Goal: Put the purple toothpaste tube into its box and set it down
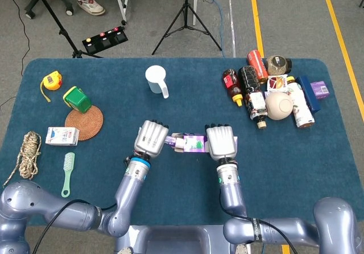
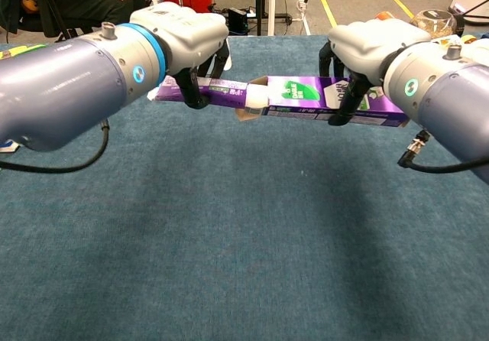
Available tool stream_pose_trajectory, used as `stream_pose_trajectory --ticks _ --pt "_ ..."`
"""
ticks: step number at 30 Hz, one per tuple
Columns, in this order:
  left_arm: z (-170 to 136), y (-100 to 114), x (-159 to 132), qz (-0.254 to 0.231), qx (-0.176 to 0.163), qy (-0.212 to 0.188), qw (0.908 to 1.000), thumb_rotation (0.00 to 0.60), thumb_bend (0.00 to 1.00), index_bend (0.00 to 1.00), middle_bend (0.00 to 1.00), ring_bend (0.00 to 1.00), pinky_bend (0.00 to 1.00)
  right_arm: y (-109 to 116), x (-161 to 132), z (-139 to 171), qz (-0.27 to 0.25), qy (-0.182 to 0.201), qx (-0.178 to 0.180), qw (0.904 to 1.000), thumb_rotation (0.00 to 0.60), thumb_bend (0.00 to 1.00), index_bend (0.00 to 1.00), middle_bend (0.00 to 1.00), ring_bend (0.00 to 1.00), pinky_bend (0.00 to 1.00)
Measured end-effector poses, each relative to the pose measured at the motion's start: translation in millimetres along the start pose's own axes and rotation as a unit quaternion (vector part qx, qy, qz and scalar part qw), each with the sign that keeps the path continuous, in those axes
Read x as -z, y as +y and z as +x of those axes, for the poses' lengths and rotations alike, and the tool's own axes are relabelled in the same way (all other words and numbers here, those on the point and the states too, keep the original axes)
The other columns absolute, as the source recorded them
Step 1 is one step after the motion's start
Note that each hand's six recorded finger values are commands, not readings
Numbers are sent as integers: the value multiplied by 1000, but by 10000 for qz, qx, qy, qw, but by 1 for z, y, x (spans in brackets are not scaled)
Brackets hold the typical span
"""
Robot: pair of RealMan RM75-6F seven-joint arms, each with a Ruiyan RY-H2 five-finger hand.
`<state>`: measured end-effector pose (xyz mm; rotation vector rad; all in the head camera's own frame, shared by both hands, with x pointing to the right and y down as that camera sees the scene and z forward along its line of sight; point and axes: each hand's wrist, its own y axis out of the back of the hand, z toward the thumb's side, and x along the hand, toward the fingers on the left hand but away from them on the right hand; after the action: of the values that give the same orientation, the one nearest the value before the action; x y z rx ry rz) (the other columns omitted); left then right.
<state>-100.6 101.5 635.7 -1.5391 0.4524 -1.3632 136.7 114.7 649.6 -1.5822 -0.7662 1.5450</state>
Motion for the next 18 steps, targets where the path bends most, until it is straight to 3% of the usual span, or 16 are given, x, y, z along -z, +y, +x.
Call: stream_pose_trajectory --ticks 8,18 --pt "-4 1 -21 119 -115 176 9997 600 351 585 496 436 700 1 1 -1 -147 -103 -93 9998 600 491 610 701 739 781" --pt "-5 7 -33 99 -552 262 9981 600 337 585 496 436 700 4 2 0 -301 -78 -160 9994 600 491 611 702 738 780"
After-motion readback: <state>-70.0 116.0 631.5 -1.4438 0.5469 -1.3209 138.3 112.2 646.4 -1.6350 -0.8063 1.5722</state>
